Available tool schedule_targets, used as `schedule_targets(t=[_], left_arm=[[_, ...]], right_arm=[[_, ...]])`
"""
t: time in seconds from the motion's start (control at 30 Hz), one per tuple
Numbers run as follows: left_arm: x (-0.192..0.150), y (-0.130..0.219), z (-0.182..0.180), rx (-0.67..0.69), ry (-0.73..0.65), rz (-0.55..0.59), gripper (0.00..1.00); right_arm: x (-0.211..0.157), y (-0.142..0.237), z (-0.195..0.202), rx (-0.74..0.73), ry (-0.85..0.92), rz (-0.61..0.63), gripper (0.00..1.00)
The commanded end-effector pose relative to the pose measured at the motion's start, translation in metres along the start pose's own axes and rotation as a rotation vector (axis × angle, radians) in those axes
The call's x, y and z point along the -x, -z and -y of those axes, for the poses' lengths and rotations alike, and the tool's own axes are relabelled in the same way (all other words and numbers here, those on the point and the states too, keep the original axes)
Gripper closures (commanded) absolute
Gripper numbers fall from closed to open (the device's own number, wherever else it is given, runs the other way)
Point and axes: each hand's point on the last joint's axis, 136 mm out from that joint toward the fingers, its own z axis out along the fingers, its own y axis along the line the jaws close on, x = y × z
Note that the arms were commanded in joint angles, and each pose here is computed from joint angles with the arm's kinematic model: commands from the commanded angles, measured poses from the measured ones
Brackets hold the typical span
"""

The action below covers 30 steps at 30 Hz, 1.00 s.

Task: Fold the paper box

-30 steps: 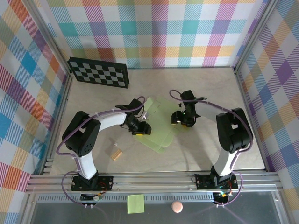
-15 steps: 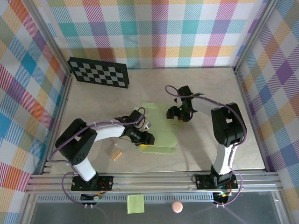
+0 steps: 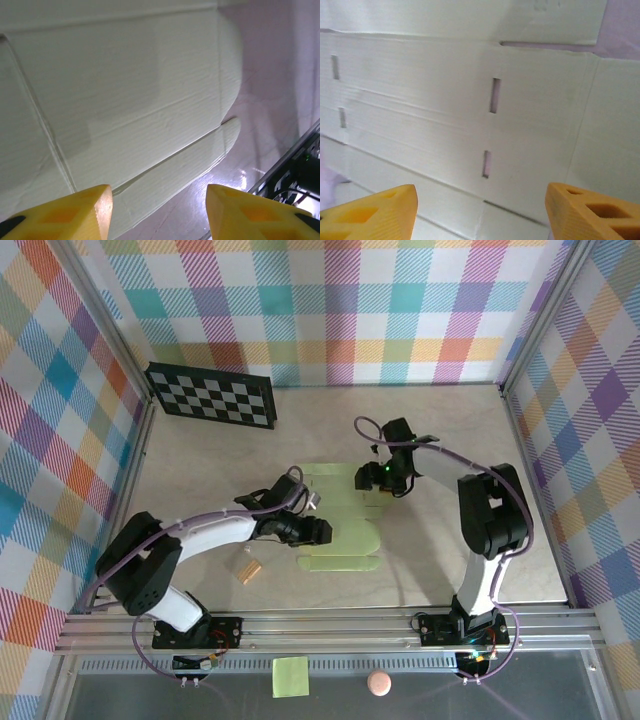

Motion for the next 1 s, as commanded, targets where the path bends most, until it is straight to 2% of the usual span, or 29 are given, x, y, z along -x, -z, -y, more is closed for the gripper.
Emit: schedule_targets(t=[0.0,0.13,0.2,0.3,0.47,0.6,0.97], left_arm=[[0.03,0.026,-0.003,0.034,0.013,0.128,0.48],[0.051,0.044,-0.015,0.042,0.041,0.205,0.47],[0.059,0.049,-0.022,0.031,0.063,0.226,0.48],[0.07,0.051,-0.028,-0.009,0.099,0.238,0.46],[0.079,0.051,-0.039,0.003,0.113,0.246,0.45],[0.081,0.045,-0.046,0.009,0.123,0.236,0.47],[0.08,0.038,-0.053,0.023,0.141,0.221,0.51]], right_arm=[[0.005,0.019,-0.031,0.095,-0.009,0.032,0.32],[-0.001,0.015,-0.053,0.142,-0.016,0.01,0.33],[-0.007,0.009,-0.066,0.176,-0.021,-0.011,0.38],[-0.017,-0.002,-0.086,0.212,-0.005,-0.046,0.4],[-0.034,-0.022,-0.102,0.235,-0.011,-0.099,0.45],[-0.042,-0.038,-0.1,0.241,-0.033,-0.136,0.5],[-0.052,-0.061,-0.086,0.205,-0.047,-0.18,0.52]])
